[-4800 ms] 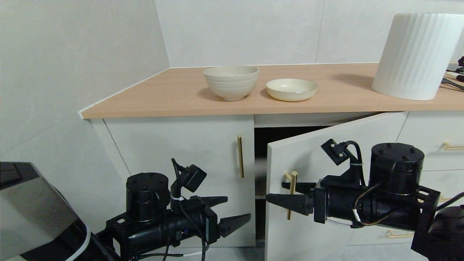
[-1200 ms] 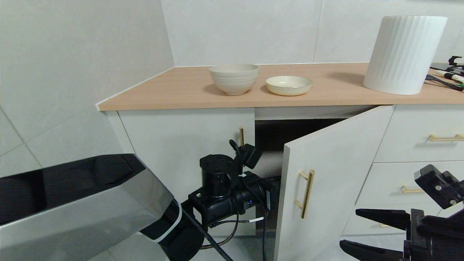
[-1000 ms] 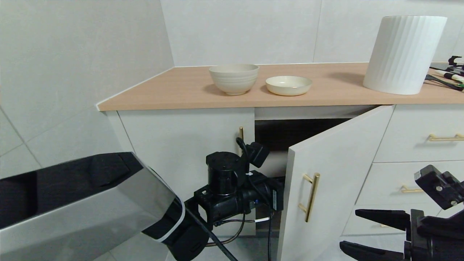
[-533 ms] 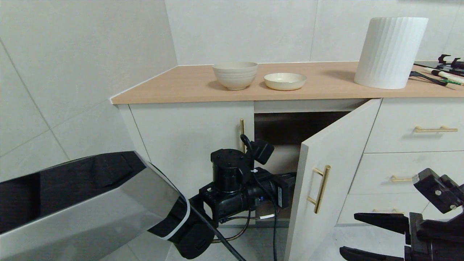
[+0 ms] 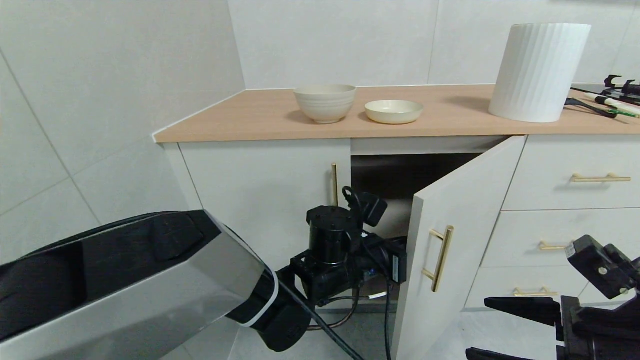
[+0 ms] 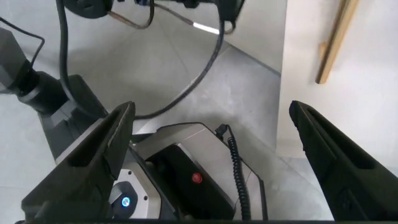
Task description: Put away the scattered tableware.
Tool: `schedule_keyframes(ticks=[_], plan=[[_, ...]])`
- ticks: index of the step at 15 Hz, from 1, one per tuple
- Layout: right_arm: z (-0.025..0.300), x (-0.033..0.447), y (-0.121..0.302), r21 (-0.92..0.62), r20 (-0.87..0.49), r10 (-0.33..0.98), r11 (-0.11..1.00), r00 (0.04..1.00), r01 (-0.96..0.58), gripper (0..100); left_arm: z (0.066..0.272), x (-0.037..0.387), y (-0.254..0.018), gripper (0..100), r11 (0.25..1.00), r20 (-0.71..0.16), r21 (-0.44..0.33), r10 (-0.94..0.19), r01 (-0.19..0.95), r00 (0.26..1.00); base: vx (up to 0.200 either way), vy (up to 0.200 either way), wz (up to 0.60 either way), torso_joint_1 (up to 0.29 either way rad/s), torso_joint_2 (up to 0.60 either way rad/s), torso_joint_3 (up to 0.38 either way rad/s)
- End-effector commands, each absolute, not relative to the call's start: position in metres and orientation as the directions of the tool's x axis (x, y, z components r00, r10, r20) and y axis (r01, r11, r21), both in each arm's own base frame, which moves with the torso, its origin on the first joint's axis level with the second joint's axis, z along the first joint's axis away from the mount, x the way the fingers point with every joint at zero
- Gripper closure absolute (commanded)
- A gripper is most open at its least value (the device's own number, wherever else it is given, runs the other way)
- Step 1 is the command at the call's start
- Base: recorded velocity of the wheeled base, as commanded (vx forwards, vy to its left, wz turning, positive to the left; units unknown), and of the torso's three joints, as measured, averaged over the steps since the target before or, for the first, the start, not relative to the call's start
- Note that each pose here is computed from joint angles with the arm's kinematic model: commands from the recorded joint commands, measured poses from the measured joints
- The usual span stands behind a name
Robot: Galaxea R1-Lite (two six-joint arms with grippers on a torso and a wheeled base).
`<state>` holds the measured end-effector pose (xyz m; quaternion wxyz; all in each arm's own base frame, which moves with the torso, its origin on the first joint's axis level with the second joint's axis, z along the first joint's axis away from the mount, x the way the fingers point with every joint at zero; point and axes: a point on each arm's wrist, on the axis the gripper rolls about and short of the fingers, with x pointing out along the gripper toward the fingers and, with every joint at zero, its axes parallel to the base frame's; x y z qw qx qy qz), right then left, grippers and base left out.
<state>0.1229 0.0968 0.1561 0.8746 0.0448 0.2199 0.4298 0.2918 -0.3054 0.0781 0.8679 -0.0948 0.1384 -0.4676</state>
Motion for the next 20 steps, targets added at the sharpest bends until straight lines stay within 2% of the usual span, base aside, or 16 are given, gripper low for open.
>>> schedule_keyframes(ticks=[1,2,3,4,6,7,8,10,11,12,13,14,17,20], plan=[[0.156,0.119,0.100,0.267,-0.344,0.789,0.602,0.509,-0.752,0,0.077,0.287,-0.320,100,0.572,-0.165,-0.281,-0.820,0.770,0.549,0.000,0.000,0.00,0.000,0.00,0.000],[0.157,0.116,0.102,0.267,-0.340,0.799,0.588,0.496,-0.764,0,0.078,0.287,-0.323,100,0.579,-0.160,-0.276,-0.815,0.767,0.557,0.000,0.000,0.00,0.000,0.00,0.000],[0.158,0.108,0.104,0.264,-0.328,0.824,0.550,0.462,-0.793,0,0.084,0.273,-0.332,100,0.543,-0.139,-0.278,-0.839,0.792,0.526,0.000,0.000,0.00,0.000,0.00,0.000],[0.163,0.099,0.104,0.266,-0.295,0.860,0.493,0.416,-0.829,0,0.097,0.250,-0.336,100,0.449,-0.114,-0.303,-0.893,0.841,0.436,0.000,0.000,0.00,0.000,0.00,0.000],[0.173,0.083,0.096,0.314,-0.230,0.926,0.362,0.299,-0.878,0,0.125,0.200,-0.322,100,0.153,-0.091,-0.439,-0.988,0.885,0.126,0.000,0.000,0.00,0.000,0.00,0.000],[0.176,0.075,0.090,0.333,-0.214,0.952,0.283,0.220,-0.899,0,0.134,0.186,-0.309,100,0.033,-0.083,-0.465,-0.997,0.885,-0.007,0.000,0.000,0.00,0.000,0.00,0.000],[0.180,0.072,0.087,0.334,-0.208,0.956,0.269,0.208,-0.903,0,0.133,0.185,-0.305,100,0.022,-0.088,-0.470,-0.996,0.882,-0.023,0.000,0.000,0.00,0.000,0.00,0.000],[0.181,0.072,0.087,0.333,-0.211,0.954,0.275,0.213,-0.902,0,0.125,0.211,-0.294,100,0.109,-0.105,-0.454,-0.992,0.884,0.068,0.000,0.000,0.00,0.000,0.00,0.000],[0.181,0.073,0.087,0.335,-0.214,0.953,0.278,0.214,-0.901,0,0.124,0.214,-0.291,100,0.121,-0.107,-0.446,-0.991,0.887,0.082,0.000,0.000,0.00,0.000,0.00,0.000],[0.180,0.074,0.087,0.336,-0.217,0.950,0.289,0.225,-0.896,0,0.122,0.223,-0.285,100,0.164,-0.115,-0.431,-0.985,0.887,0.126,0.000,0.000,0.00,0.000,0.00,0.000],[0.182,0.083,0.089,0.338,-0.234,0.932,0.346,0.278,-0.875,0,0.122,0.237,-0.272,100,0.260,-0.124,-0.399,-0.965,0.879,0.230,0.000,0.000,0.00,0.000,0.00,0.000],[0.183,0.095,0.091,0.345,-0.260,0.904,0.415,0.339,-0.842,0,0.124,0.243,-0.255,100,0.321,-0.138,-0.386,-0.947,0.865,0.290,0.000,0.000,0.00,0.000,0.00,0.000],[0.190,0.111,0.094,0.323,-0.377,0.787,0.605,0.488,-0.728,0,0.147,0.235,-0.190,100,0.462,-0.227,-0.409,-0.887,0.787,0.403,0.000,0.000,0.00,0.000,0.00,0.000],[0.201,0.125,0.099,0.250,-0.462,0.634,0.764,0.621,-0.595,0,0.181,0.217,-0.134,100,0.572,-0.258,-0.410,-0.820,0.711,0.510,0.000,0.000,0.00,0.000,0.00,0.000]])
